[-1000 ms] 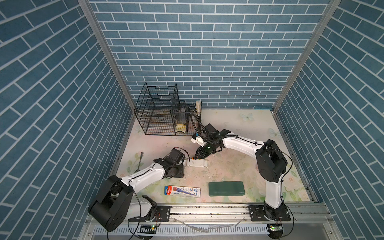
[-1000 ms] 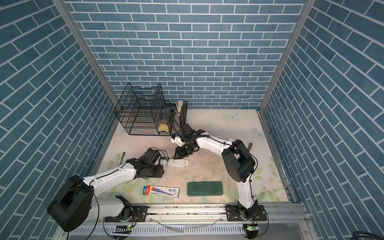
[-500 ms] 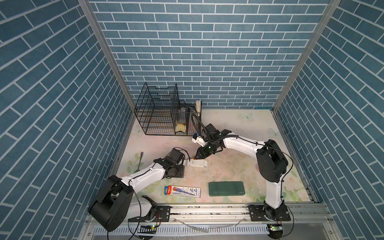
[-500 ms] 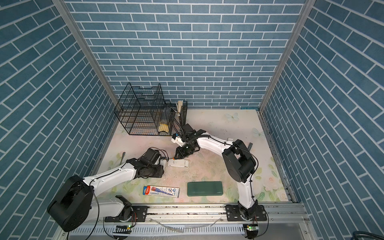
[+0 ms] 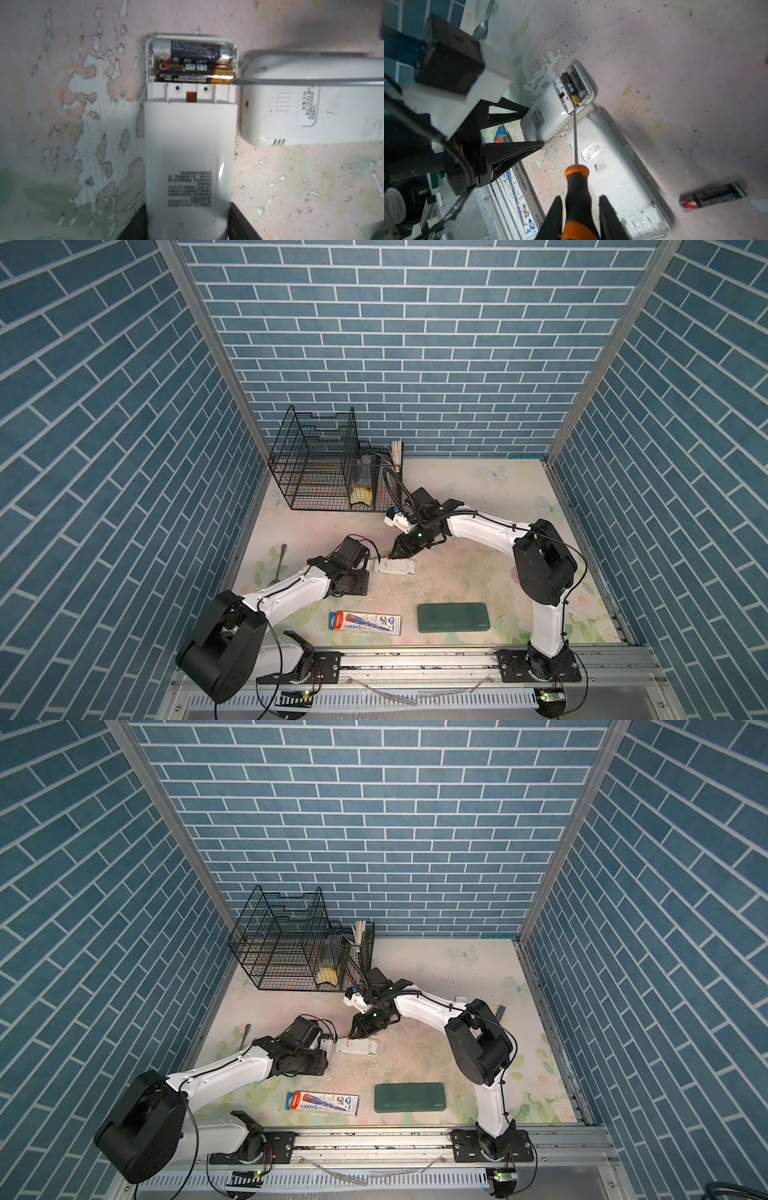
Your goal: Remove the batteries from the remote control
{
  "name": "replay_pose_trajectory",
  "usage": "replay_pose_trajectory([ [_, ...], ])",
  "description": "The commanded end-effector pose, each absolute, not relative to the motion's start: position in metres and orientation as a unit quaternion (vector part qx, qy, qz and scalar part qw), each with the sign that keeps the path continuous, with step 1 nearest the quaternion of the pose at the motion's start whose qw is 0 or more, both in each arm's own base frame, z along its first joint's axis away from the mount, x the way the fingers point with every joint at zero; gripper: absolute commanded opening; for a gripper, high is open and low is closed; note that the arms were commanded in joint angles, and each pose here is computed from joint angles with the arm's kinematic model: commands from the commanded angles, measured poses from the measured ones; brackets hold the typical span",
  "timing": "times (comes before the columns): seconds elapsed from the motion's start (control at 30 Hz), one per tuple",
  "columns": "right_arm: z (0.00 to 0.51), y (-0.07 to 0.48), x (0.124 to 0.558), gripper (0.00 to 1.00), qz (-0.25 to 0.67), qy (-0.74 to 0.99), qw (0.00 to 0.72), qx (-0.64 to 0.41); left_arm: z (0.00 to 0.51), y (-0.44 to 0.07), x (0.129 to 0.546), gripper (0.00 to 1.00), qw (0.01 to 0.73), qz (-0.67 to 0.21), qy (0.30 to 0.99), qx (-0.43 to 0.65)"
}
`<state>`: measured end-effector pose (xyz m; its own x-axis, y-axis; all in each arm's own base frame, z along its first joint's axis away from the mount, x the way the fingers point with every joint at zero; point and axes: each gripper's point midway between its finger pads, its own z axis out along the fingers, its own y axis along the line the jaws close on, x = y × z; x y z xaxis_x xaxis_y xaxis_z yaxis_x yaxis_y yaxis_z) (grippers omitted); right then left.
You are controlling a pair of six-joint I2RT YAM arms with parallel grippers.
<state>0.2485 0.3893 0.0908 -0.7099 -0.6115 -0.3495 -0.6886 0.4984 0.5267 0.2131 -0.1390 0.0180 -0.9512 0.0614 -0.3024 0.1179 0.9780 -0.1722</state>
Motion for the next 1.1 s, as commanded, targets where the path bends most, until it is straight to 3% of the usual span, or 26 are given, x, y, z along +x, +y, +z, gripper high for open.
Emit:
replay_pose_trajectory([
  [0.0, 0.0910, 0.3764, 0.2500, 0.00, 0.315, 0.869, 0.065, -0.375, -0.0055, -0.1348, 0.1818, 0.34, 0.080, -0.092, 0.991, 0.054],
  [1.07, 0.0897, 0.3741, 0.2515, 0.00, 0.319, 0.870, 0.065, -0.370, -0.0056, -0.1354, 0.1819, 0.34, 0.079, -0.092, 0.991, 0.055],
])
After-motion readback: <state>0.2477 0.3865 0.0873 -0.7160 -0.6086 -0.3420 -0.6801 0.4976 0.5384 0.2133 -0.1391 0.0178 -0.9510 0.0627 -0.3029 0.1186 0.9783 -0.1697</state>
